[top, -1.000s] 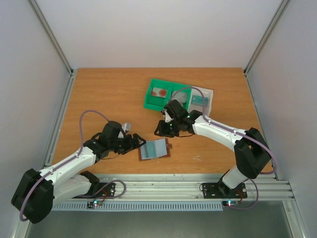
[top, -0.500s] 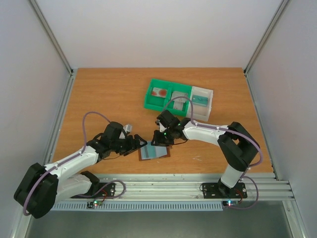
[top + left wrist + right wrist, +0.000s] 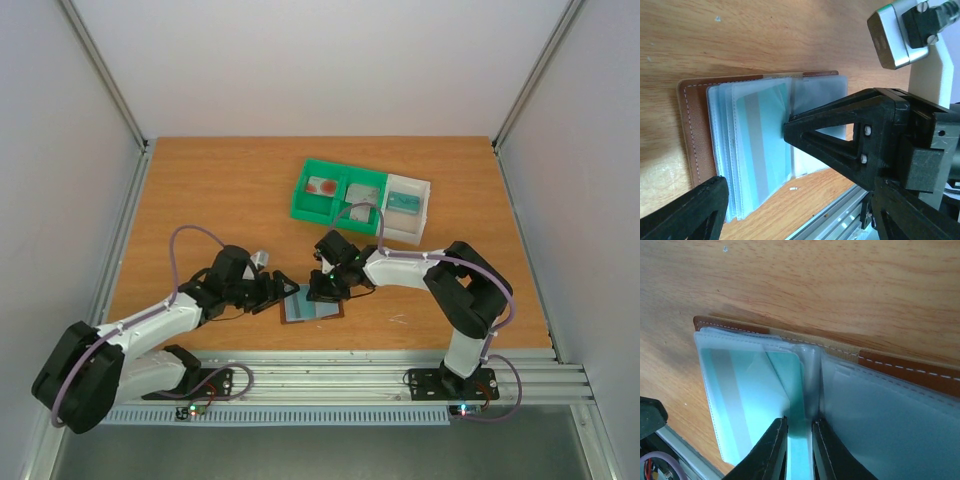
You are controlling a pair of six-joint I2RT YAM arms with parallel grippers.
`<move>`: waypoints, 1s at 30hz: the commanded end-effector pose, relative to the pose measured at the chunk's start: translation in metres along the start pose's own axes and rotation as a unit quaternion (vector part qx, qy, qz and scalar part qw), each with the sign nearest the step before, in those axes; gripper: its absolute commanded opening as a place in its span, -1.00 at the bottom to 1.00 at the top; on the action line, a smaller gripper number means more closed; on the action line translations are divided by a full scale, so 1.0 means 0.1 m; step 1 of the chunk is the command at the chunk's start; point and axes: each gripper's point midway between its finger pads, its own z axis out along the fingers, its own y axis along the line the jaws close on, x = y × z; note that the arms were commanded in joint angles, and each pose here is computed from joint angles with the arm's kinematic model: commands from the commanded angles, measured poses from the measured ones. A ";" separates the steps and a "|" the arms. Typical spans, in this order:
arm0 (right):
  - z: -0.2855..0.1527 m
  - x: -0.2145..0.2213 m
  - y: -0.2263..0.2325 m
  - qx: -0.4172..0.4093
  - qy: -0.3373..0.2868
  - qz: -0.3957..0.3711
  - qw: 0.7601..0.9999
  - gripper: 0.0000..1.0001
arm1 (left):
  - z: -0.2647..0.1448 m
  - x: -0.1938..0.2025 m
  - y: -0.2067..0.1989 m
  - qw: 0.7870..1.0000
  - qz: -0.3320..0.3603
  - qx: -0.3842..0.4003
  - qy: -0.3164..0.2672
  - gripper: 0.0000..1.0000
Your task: Take the credit cards out of the card holder
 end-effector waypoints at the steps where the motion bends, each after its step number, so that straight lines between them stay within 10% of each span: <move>1: 0.09 0.06 -0.08 0.012 0.002 0.006 1.000 -0.67 | 0.04 -0.05 -0.06 1.000 0.009 0.023 -0.008 0.58; 30: 0.19 0.15 -0.15 -0.002 0.003 0.031 1.000 -0.76 | 0.12 -0.09 0.04 1.000 0.017 -0.002 -0.006 0.58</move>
